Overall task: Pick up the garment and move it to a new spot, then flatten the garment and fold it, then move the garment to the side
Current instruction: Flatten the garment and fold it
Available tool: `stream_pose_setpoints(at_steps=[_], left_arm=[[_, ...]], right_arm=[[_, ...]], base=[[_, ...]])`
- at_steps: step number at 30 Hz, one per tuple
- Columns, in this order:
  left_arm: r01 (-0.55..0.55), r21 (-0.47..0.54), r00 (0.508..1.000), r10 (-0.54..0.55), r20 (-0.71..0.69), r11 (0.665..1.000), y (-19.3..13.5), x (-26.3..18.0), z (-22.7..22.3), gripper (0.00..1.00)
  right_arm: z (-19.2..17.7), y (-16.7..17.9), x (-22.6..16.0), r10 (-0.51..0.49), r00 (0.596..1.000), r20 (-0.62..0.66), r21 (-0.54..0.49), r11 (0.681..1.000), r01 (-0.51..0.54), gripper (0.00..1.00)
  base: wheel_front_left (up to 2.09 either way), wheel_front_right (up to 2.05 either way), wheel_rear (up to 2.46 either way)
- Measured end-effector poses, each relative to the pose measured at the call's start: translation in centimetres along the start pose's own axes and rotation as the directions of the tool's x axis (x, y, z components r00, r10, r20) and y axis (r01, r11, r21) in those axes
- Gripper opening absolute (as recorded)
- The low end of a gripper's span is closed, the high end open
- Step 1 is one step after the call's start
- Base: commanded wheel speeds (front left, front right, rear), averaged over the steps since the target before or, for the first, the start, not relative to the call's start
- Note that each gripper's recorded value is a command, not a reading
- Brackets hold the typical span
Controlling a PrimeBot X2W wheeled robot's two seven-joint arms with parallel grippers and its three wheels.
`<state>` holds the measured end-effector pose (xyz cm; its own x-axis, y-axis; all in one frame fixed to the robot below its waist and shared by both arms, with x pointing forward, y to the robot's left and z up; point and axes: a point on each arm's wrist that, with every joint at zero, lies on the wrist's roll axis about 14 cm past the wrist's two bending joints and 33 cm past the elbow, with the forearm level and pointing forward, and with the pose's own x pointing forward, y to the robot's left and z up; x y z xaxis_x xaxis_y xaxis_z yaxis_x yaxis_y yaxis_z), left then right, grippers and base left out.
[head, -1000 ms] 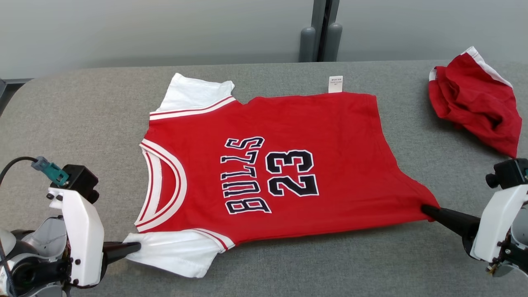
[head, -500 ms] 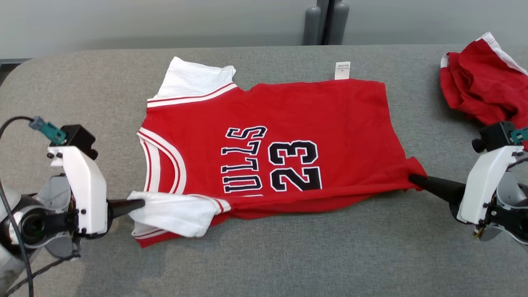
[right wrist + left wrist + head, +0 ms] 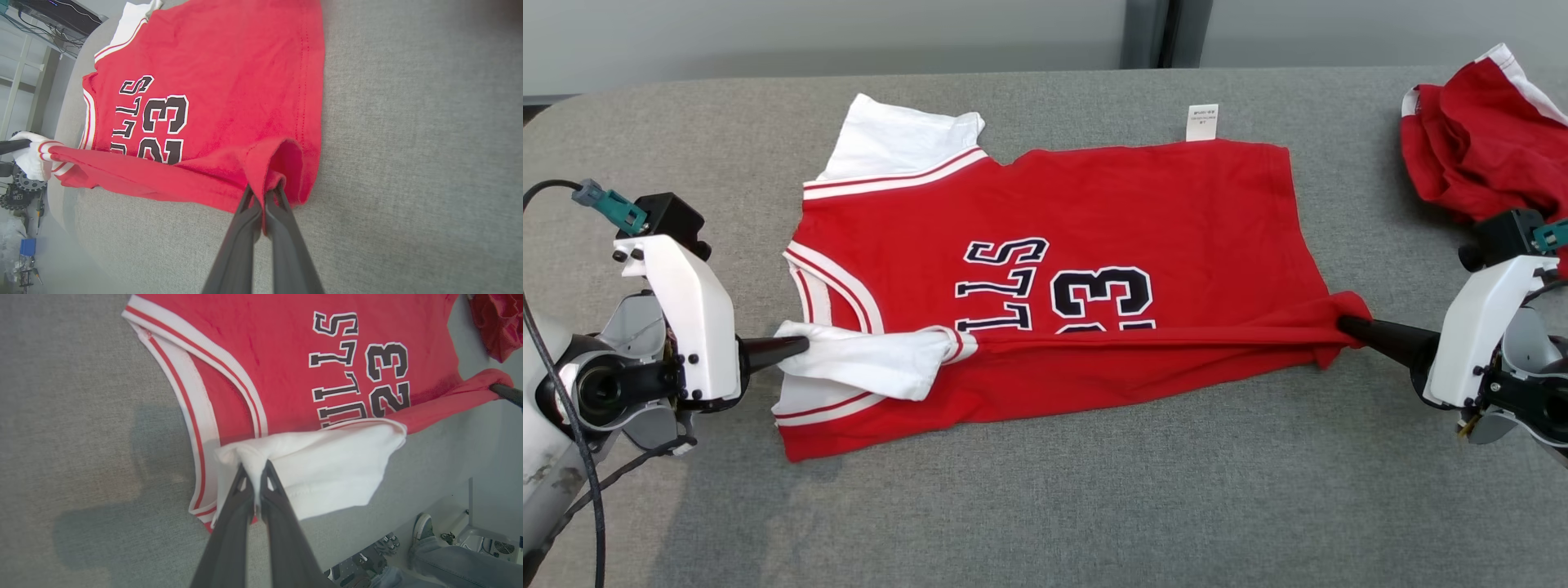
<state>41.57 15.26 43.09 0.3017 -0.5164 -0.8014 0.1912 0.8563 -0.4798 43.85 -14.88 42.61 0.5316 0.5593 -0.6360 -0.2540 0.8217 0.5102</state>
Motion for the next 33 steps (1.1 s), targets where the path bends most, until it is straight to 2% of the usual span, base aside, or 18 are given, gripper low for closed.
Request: stream_pose_setpoints(at_steps=[19, 33], left_arm=[[-0.023, 0.016, 1.0, 0.023, 0.013, 1.0, 1.0, 2.4, 1.9, 0.0], [-0.032, 0.016, 0.999, 0.032, 0.02, 0.999, 1.7, 3.6, 3.0, 0.0]], right_arm=[[0.3, -1.1, 1.8, -0.034, 0.999, -0.04, 0.01, 0.999, 0.034, 0.0], [1.1, -1.5, 3.0, -0.043, 0.999, -0.016, 0.004, 0.999, 0.043, 0.0]], base=[[0.0, 0.0, 0.0], [0.0, 0.0, 0.0]])
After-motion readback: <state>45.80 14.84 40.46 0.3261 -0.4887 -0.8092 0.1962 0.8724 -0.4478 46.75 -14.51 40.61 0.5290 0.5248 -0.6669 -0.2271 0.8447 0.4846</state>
